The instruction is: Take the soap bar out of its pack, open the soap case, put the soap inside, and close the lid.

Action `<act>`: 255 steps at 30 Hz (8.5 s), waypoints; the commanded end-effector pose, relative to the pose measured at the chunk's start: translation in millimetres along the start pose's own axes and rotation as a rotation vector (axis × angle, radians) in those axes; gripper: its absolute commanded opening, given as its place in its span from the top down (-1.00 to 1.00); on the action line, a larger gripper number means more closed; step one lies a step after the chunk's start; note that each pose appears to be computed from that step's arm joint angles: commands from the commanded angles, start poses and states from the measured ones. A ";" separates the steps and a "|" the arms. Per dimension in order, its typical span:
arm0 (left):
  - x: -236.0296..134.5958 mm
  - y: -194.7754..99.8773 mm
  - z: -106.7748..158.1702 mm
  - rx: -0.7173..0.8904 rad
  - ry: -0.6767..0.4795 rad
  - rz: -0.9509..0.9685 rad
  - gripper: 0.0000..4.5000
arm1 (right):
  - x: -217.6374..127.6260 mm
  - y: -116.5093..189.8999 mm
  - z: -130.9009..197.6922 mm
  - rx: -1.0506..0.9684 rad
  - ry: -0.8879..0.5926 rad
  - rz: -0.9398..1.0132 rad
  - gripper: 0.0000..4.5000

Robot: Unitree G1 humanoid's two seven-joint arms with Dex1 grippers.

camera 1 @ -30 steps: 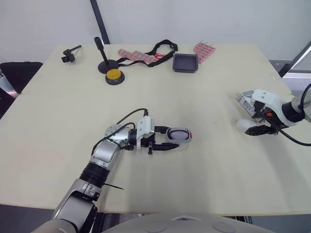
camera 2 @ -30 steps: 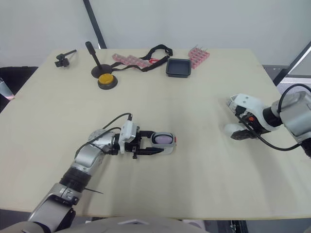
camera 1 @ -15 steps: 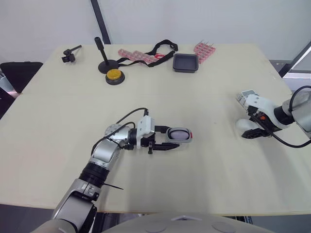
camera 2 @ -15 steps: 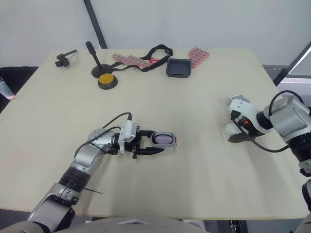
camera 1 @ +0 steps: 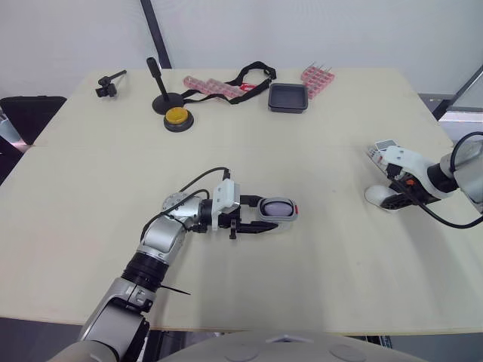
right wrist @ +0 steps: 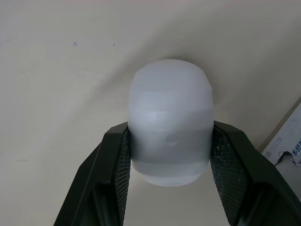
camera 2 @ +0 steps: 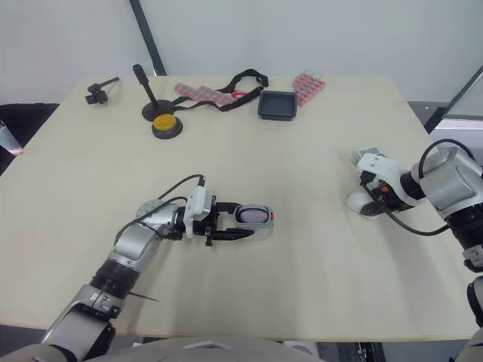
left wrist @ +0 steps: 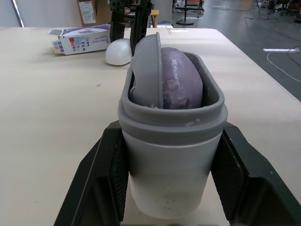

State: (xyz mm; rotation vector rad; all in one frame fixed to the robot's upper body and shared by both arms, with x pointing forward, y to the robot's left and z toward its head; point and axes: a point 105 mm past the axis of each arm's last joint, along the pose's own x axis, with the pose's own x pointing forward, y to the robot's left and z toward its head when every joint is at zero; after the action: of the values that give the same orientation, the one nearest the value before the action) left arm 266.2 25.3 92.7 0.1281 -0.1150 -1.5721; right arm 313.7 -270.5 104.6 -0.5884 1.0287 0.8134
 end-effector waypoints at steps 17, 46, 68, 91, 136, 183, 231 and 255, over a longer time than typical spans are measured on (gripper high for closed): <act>6.2 16.5 3.9 0.041 0.001 0.046 0.16 | -61.1 121.1 170.1 -0.660 -0.205 0.193 0.14; 15.7 26.3 0.9 0.060 0.007 0.082 0.16 | -20.4 150.1 185.7 -0.680 -0.071 0.249 0.14; 13.9 24.6 -2.1 0.056 0.018 0.087 0.16 | -11.7 156.0 174.9 -0.679 -0.021 0.292 0.14; 15.8 21.9 -4.1 0.051 0.021 0.090 0.16 | -11.8 163.8 175.9 -0.658 -0.035 0.321 0.14; 15.0 18.8 -6.0 0.012 0.036 0.081 0.16 | -20.4 174.4 196.0 -0.785 -0.162 0.249 -0.98; 11.4 16.2 -7.8 -0.010 0.048 0.083 0.16 | -22.4 155.1 175.2 -0.588 -0.292 0.275 0.08; 10.1 16.4 -8.2 -0.024 0.055 0.089 0.16 | -9.5 152.3 168.7 -0.602 -0.302 0.284 -0.59; 11.7 14.5 -8.2 -0.032 0.057 0.084 0.16 | -18.7 155.8 187.3 -0.658 -0.346 0.272 -0.59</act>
State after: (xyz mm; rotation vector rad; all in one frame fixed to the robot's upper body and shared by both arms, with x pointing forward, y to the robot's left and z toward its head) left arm 284.7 12.9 92.2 0.1309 -0.0776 -1.4735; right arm 276.9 -47.3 178.9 -0.8104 0.5557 1.4629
